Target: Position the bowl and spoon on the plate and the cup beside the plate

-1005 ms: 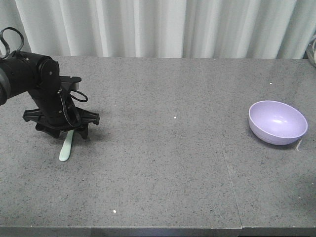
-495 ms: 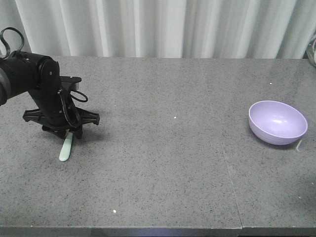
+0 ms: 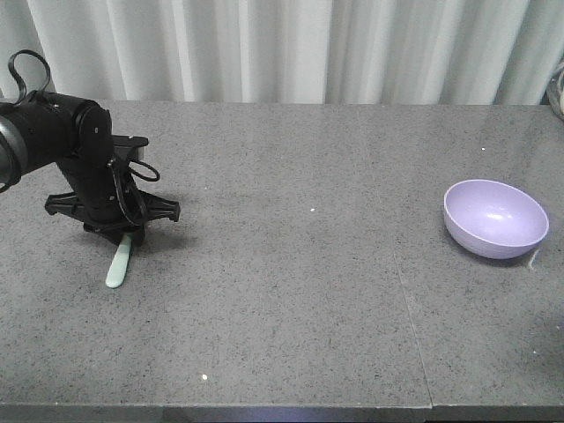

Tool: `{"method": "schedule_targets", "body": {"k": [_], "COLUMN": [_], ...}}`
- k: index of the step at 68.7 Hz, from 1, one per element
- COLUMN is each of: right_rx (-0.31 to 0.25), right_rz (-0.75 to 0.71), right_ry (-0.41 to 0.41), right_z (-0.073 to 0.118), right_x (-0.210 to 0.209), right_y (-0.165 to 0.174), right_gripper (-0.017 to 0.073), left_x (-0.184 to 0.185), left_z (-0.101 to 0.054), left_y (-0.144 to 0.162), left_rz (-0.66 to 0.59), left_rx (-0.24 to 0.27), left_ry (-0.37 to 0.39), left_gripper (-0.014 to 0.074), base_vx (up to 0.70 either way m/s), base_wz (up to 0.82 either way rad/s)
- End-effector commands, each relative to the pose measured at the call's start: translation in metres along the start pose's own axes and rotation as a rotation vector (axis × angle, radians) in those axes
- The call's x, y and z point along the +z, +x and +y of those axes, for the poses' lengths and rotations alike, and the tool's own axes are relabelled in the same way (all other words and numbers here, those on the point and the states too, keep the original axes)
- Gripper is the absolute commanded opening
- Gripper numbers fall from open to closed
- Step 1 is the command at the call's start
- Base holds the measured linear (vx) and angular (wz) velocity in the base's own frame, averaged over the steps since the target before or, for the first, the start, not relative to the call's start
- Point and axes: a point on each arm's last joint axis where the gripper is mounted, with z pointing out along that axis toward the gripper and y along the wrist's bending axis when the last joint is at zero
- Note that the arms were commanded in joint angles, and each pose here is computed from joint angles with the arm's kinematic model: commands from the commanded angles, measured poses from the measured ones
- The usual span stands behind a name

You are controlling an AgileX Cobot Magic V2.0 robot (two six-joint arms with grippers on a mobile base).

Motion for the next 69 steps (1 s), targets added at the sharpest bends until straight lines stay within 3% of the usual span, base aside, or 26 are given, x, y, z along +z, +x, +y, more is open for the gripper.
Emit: {"method": "schedule_targets", "body": {"k": [1, 10, 24, 32, 51, 69], "right_rx": [-0.012, -0.012, -0.012, -0.012, 0.009, 0.037], "right_rz": [-0.094, -0.095, -0.095, -0.095, -0.094, -0.061], "right_ry": [0.009, 0.009, 0.009, 0.009, 0.007, 0.018], "right_z": [-0.001, -0.001, -0.001, -0.001, -0.001, -0.002], "right_x": [-0.01, -0.01, -0.01, -0.01, -0.004, 0.024], "right_y": [-0.011, -0.012, -0.012, -0.012, -0.015, -0.025], "right_gripper": [0.0557, 0.0557, 0.0557, 0.0557, 0.0557, 0.0557], "left_x": [-0.005, -0.008, -0.036, -0.076, -0.181, -0.229], "left_z": [-0.001, 0.001, 0.003, 0.006, 0.019, 0.027], "left_y": [0.0, -0.001, -0.001, 0.005, 0.041, 0.069], "left_rz": [-0.005, -0.023, -0.107, -0.2, -0.441, -0.555], "left_rx": [-0.006, 0.004, 0.009, 0.007, -0.009, -0.017], "left_ry": [-0.002, -0.016, -0.012, 0.004, 0.056, 0.08], "left_gripper": [0.0116, -0.0009, -0.0008, -0.0008, -0.0008, -0.0008], "base_vx": [0.0, 0.0, 0.0, 0.0, 0.0, 0.0], "base_wz": [0.0, 0.0, 0.0, 0.0, 0.0, 0.0]}}
